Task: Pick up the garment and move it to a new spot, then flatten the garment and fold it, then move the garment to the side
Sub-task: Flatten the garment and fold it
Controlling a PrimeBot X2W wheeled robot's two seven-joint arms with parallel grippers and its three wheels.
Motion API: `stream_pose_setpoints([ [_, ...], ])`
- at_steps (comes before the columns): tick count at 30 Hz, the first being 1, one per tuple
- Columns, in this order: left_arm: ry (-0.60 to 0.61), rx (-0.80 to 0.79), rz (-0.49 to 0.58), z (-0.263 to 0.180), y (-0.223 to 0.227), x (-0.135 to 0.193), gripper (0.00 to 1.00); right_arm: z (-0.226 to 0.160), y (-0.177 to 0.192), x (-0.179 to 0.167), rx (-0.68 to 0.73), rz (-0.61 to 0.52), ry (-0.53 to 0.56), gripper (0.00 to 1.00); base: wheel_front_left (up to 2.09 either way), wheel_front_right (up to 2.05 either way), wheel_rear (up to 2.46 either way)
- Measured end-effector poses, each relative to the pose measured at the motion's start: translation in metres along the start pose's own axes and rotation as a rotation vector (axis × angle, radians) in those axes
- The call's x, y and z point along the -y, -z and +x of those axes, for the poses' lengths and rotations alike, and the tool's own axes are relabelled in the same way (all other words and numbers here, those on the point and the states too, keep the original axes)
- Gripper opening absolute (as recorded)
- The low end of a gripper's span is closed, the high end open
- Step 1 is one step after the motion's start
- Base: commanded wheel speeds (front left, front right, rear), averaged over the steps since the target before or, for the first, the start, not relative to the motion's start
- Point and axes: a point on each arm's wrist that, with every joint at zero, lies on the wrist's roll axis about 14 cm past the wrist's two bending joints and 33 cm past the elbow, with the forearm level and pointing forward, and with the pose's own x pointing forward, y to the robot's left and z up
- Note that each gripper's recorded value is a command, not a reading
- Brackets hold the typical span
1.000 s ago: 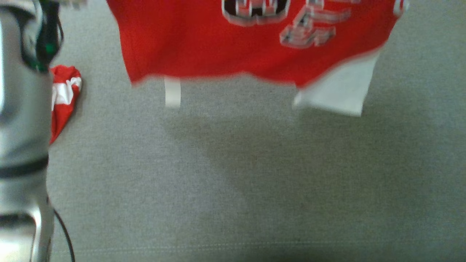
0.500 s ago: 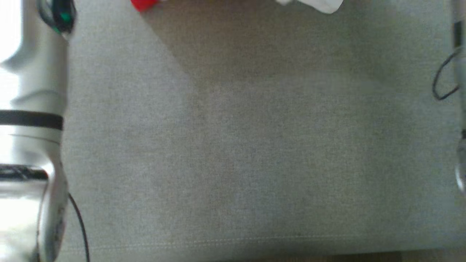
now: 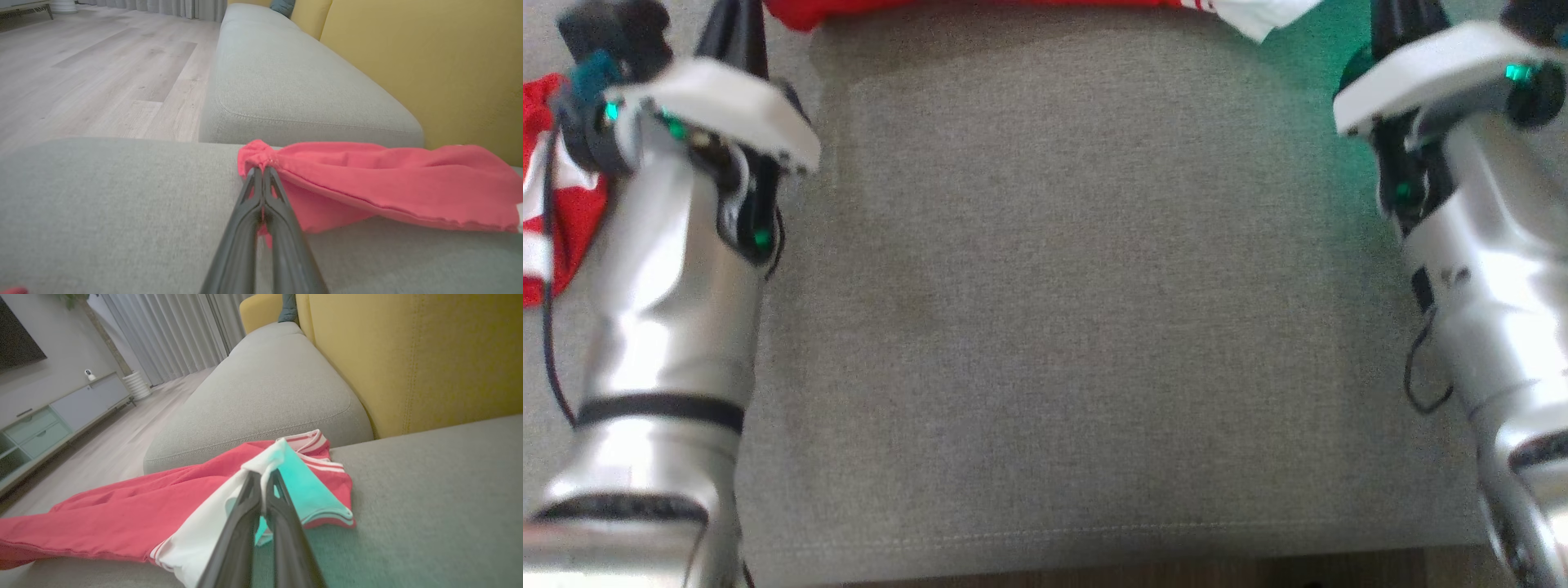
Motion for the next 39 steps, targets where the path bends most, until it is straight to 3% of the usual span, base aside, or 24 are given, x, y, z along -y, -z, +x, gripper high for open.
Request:
stream_pose_setpoints([
  [5,-0.017,-0.012,-0.027,-0.032,0.021,-0.001,0.0,-0.035,0.024,0.002,-0.013,0.057,0.002,0.0,0.0,0.0,0.0],
  [13,-0.061,-0.019,-0.061,-0.104,0.039,-0.002,0.0,-0.123,0.054,0.003,-0.015,0.13,0.033,0.0,0.0,0.0,0.0],
  [22,-0.077,0.004,-0.043,-0.171,0.038,-0.004,0.0,-0.2,0.052,-0.011,-0.056,0.162,0.045,0.0,0.0,0.0,0.0],
  [30,-0.069,-0.029,0.002,-0.22,0.038,-0.005,0.0,-0.271,0.059,-0.02,-0.185,0.193,0.098,0.0,0.0,0.0,0.0],
  [39,-0.073,-0.086,0.003,-0.254,0.035,0.002,0.0,-0.307,0.056,-0.014,-0.254,0.195,0.142,0.0,0.0,0.0,0.0],
])
